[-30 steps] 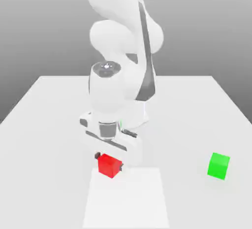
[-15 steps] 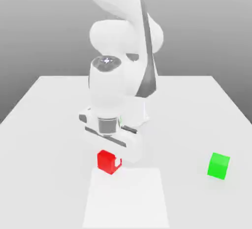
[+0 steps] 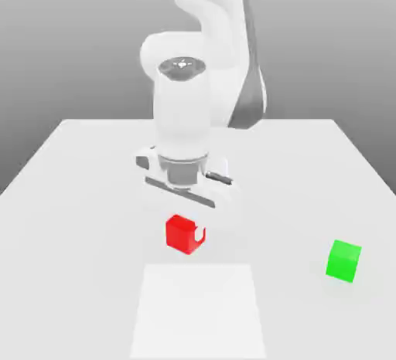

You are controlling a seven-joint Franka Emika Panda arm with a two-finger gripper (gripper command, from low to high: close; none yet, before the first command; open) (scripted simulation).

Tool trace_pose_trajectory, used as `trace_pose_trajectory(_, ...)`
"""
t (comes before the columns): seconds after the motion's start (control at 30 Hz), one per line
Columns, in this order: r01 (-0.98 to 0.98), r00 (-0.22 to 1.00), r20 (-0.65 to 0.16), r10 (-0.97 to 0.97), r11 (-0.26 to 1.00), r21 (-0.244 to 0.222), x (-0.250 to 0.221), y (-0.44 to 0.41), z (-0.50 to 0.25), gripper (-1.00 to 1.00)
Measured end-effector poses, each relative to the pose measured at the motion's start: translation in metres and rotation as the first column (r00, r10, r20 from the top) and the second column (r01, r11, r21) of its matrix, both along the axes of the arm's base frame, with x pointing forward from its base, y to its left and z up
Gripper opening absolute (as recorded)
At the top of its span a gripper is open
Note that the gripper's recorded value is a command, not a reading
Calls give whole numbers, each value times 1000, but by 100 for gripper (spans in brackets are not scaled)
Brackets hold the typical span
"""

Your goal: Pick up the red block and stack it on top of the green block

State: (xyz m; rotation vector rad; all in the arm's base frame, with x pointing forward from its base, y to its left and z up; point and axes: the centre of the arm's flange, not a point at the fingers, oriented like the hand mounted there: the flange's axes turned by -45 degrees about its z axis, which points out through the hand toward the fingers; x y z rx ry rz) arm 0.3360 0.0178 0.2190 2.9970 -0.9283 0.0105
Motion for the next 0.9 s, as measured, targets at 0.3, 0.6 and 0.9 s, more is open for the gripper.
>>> trace_pose_trajectory(0.3, 6, 1000, 3, -6, 1000, 1, 6, 144, 16, -100)
trace_pose_trajectory(0.6, 5, 1000, 2, -5, 1000, 8, -31, 259, 27, -100)
trace_pose_trajectory(0.9, 15, 1000, 13, -16, 1000, 10, -25, 261, 7, -100)
